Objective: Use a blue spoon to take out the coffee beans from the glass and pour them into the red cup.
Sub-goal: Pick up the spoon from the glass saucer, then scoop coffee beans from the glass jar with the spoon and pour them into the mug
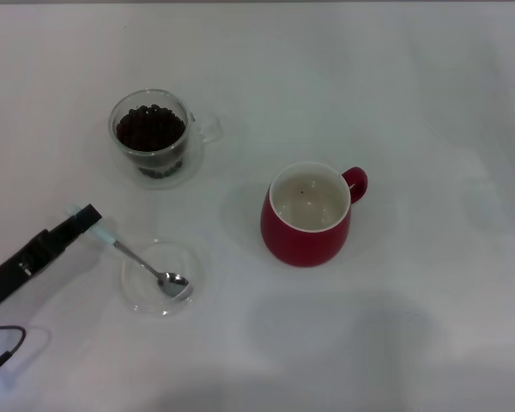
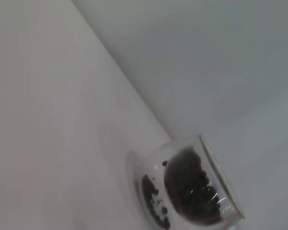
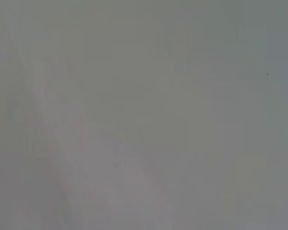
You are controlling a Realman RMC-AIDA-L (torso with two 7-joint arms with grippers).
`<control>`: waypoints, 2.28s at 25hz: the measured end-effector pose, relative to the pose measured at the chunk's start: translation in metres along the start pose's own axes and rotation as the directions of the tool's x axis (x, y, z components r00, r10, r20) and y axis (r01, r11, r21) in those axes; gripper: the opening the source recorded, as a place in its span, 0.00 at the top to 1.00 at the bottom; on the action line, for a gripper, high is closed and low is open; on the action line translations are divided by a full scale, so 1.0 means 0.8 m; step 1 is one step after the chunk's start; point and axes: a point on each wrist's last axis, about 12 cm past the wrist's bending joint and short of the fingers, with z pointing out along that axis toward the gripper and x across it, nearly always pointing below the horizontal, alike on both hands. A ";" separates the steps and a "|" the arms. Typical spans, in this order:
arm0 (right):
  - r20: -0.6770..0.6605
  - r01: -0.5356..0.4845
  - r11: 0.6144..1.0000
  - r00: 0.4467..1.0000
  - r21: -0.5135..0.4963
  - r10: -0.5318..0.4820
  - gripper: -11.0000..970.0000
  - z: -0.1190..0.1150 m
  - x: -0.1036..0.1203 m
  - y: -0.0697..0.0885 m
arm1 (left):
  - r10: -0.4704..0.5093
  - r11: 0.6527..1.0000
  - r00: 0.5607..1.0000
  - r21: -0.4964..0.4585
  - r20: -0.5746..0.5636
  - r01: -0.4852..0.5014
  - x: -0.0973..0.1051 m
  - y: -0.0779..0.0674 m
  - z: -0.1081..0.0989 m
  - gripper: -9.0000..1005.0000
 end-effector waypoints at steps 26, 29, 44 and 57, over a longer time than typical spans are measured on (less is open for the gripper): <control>0.011 -0.012 1.000 1.000 0.022 0.012 0.10 -0.007 0.002 -0.002 | 0.156 0.961 0.953 0.182 0.261 -0.207 -0.157 -0.044 0.005 0.86; 0.015 -0.024 0.999 1.000 0.025 0.024 0.10 -0.009 0.005 -0.001 | 0.242 0.945 0.950 0.174 0.198 -0.277 -0.187 -0.057 0.027 0.86; 0.012 -0.040 0.999 0.999 0.031 0.039 0.10 -0.015 0.009 0.000 | 0.440 0.897 0.898 0.065 -0.031 -0.437 -0.209 -0.081 0.124 0.86; 0.018 -0.045 0.997 0.999 0.063 0.044 0.10 -0.027 0.010 -0.006 | 0.496 0.868 0.863 0.038 -0.096 -0.495 -0.187 -0.083 0.159 0.86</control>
